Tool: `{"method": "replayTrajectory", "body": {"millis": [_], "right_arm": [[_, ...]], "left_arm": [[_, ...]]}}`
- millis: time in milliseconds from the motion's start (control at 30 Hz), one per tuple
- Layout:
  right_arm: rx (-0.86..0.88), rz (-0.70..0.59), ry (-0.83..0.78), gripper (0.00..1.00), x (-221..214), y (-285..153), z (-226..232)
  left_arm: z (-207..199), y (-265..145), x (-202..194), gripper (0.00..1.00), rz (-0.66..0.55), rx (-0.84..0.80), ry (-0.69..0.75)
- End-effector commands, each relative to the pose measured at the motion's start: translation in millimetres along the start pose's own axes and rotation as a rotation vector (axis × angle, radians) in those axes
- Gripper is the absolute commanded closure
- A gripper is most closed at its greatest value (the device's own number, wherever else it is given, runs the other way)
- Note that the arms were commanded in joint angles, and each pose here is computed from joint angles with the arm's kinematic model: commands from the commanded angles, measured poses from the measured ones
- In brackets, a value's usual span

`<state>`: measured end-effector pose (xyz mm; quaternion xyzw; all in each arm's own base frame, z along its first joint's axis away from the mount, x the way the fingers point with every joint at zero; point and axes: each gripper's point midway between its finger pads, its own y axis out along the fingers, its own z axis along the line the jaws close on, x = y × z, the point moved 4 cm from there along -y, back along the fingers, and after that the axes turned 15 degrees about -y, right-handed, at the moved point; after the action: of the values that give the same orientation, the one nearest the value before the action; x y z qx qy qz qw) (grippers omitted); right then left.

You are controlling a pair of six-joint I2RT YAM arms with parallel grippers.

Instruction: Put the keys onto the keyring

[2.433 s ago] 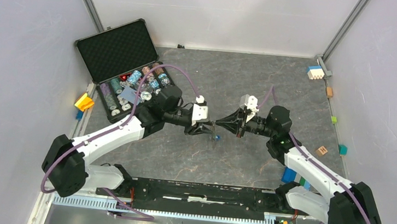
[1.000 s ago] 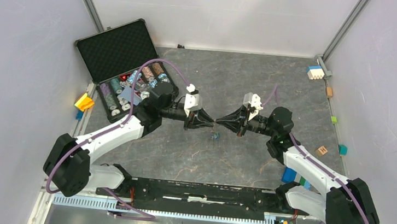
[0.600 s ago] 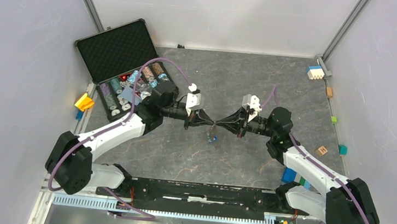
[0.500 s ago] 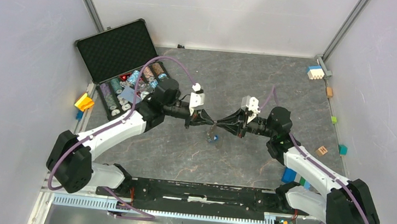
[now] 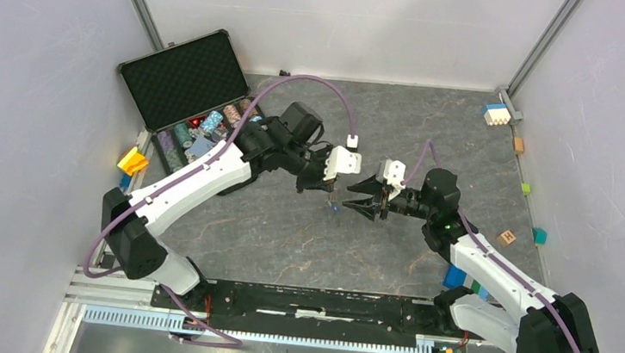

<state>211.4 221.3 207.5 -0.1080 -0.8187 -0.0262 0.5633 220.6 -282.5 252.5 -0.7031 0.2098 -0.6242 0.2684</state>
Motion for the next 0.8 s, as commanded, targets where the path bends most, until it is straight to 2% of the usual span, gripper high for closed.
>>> {"method": "replayTrajectory", "body": {"millis": [0, 367, 767], "right_arm": [[-0.019, -0.083, -0.06, 0.54, 29, 1, -12], [0.068, -0.151, 0.035, 0.57, 32, 8, 1], [0.111, -0.142, 0.076, 0.68, 22, 17, 9]], "left_arm": [[-9, -9, -8, 0.98, 0.142, 0.024, 0.015], [-24, 3, 4, 0.98, 0.098, -0.048, -0.029], [-25, 11, 9, 0.98, 0.076, -0.065, -0.044]]}}
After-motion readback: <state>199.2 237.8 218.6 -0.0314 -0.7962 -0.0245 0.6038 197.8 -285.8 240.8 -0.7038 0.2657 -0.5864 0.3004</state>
